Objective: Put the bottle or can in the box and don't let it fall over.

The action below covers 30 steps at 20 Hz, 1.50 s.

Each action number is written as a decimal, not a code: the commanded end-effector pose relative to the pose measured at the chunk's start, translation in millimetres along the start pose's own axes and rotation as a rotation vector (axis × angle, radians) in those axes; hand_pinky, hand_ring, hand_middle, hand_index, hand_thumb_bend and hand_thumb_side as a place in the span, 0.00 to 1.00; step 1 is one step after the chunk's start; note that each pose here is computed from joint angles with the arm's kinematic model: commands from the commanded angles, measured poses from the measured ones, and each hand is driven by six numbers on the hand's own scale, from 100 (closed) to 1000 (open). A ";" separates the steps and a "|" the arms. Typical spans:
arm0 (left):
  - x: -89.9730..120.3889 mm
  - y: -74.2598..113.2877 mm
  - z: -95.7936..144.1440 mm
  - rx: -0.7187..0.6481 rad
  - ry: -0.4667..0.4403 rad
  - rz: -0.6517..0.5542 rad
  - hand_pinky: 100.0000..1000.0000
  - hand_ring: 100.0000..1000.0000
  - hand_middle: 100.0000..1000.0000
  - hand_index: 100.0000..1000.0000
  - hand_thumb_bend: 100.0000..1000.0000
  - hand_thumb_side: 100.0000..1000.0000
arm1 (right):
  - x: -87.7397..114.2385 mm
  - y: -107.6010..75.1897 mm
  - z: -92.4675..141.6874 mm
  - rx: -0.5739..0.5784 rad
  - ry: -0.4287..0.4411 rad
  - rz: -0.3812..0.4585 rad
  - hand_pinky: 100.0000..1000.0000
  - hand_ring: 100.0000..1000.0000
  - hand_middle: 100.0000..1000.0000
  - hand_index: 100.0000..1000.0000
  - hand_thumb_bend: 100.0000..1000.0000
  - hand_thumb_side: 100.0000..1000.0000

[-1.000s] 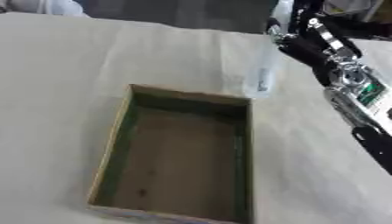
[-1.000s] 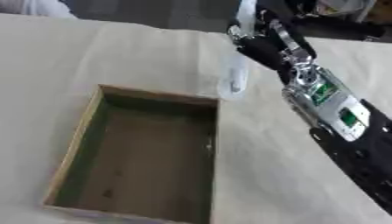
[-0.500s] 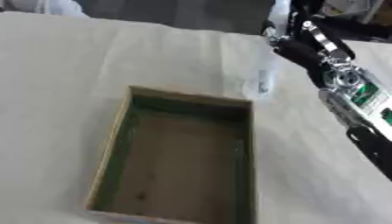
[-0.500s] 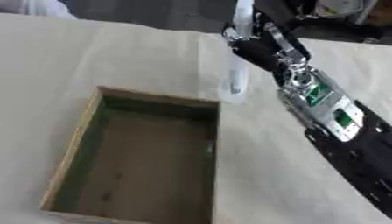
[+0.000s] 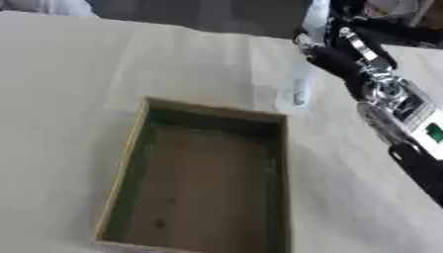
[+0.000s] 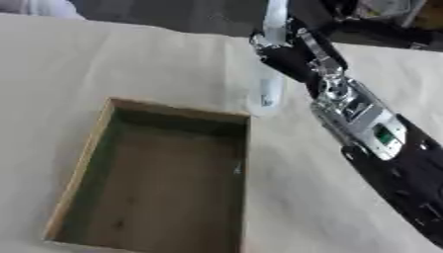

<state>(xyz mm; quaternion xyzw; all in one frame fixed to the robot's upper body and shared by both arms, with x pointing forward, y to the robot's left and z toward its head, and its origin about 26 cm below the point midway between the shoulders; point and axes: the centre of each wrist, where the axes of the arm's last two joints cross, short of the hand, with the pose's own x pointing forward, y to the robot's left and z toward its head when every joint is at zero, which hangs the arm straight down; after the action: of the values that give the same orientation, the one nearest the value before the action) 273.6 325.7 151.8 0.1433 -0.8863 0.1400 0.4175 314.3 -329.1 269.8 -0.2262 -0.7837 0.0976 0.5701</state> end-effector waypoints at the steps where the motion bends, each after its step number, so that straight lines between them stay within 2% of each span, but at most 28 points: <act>1: 7.7 -0.4 -4.7 -0.009 -0.035 -0.001 1.00 0.74 0.81 0.71 0.60 0.40 | 10.5 -12.0 -3.0 -0.029 -0.029 0.044 1.00 1.00 1.00 1.00 0.00 0.41; 15: 7.8 -1.6 -5.0 -0.013 -0.037 0.005 1.00 0.74 0.81 0.71 0.60 0.40 | 10.8 -12.9 -3.7 0.018 -0.037 0.036 1.00 1.00 1.00 1.00 0.00 0.41; 30: 7.3 -0.6 -4.4 -0.003 -0.036 0.004 1.00 0.74 0.81 0.70 0.59 0.40 | -8.0 -4.6 -8.9 0.038 0.018 0.035 1.00 1.00 1.00 1.00 0.00 0.40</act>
<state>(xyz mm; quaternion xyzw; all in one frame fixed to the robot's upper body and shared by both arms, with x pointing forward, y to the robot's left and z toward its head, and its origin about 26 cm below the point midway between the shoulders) 274.8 323.4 152.2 0.1378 -0.8877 0.1424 0.4155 324.0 -336.0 260.2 -0.2183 -0.7692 0.1175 0.5889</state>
